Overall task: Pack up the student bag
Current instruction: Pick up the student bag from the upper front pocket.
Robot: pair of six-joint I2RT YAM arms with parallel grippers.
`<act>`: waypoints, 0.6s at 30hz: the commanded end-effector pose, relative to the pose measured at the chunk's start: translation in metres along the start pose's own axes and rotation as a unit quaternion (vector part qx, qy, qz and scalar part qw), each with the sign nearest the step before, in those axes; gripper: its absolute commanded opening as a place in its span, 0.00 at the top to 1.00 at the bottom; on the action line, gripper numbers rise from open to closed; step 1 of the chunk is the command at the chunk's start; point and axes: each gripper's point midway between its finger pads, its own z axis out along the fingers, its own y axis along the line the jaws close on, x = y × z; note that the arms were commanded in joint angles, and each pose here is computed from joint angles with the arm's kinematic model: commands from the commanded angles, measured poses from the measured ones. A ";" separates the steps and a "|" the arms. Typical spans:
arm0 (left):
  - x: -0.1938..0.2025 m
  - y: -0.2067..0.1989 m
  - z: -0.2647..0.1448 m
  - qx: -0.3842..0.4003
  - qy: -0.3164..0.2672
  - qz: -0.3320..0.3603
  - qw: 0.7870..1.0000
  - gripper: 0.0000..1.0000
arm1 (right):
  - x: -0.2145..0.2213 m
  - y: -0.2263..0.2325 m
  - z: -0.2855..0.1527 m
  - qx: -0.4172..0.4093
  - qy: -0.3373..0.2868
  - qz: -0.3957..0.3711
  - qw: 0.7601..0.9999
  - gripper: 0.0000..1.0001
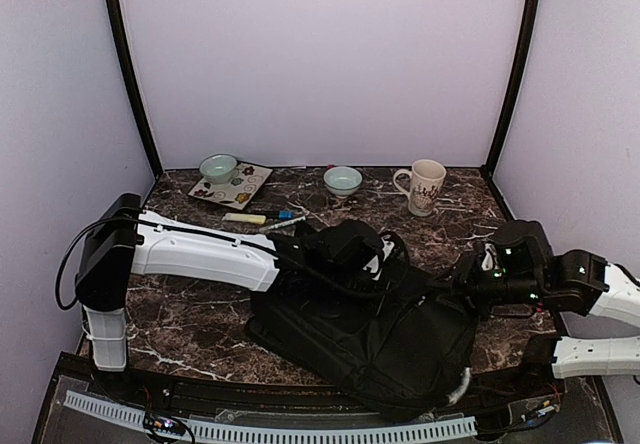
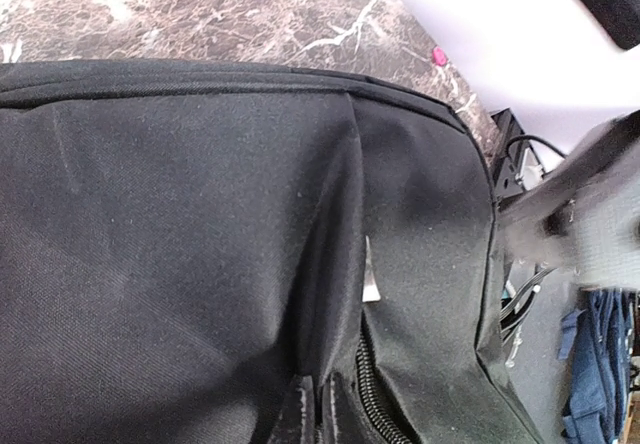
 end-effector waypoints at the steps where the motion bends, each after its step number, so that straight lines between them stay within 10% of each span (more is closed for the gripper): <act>1: -0.007 -0.015 0.004 0.050 -0.015 -0.006 0.999 1.00 | -0.004 0.008 0.015 -0.055 -0.012 0.060 0.997 0.61; 18: -0.019 -0.039 -0.009 0.107 -0.037 0.011 0.994 1.00 | -0.006 -0.037 0.044 -0.080 -0.029 0.128 0.988 0.72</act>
